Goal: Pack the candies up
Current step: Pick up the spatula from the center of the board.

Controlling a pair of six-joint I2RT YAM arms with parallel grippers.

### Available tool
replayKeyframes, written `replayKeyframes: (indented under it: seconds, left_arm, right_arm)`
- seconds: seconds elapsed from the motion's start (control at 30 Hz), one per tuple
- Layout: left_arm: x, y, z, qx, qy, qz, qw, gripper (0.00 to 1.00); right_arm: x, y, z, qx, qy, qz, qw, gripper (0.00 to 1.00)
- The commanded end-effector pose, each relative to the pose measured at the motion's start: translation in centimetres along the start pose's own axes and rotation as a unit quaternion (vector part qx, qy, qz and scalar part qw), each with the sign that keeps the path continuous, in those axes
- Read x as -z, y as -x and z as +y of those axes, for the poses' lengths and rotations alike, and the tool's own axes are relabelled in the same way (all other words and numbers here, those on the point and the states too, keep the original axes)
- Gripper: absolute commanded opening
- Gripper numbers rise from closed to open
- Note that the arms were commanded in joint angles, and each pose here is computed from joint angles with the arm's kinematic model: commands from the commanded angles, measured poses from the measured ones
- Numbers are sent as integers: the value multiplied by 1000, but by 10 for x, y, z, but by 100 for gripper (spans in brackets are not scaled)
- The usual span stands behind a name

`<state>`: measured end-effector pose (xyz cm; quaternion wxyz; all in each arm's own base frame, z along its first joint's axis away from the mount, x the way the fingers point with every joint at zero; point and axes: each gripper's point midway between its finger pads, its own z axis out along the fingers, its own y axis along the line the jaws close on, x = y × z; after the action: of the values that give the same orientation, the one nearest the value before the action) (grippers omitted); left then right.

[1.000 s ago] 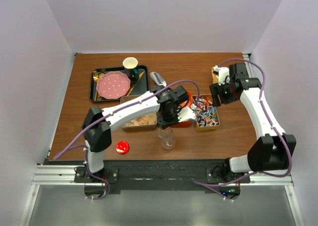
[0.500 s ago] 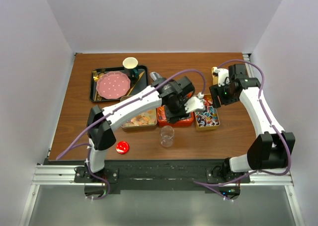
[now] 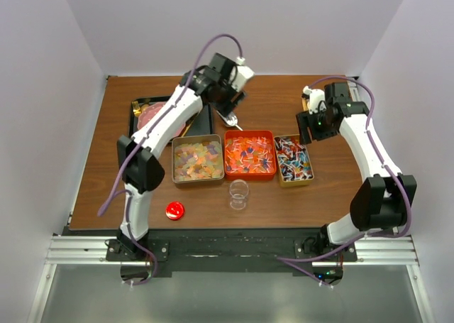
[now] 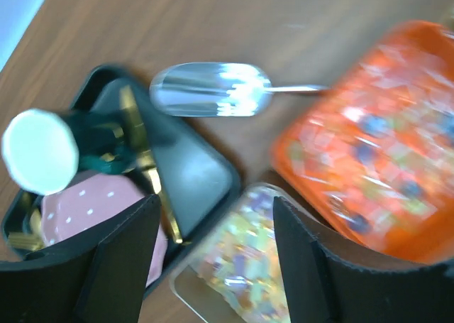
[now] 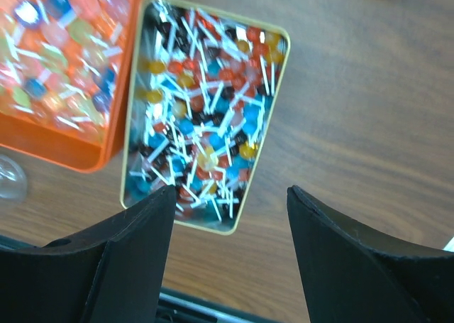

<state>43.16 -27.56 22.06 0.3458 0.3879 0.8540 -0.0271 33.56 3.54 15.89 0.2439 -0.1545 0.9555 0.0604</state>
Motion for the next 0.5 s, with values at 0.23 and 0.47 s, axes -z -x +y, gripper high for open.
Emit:
replayKeyframes:
  seconds: [0.23, 0.47]
  left_arm:
    - [-58, 13, 93, 130, 81, -57, 987, 52]
    - [-89, 13, 108, 169, 53, -111, 978, 50]
  right_arm:
    - [6, 47, 16, -34, 55, -62, 996, 68]
    - [4, 44, 7, -22, 35, -49, 998, 68]
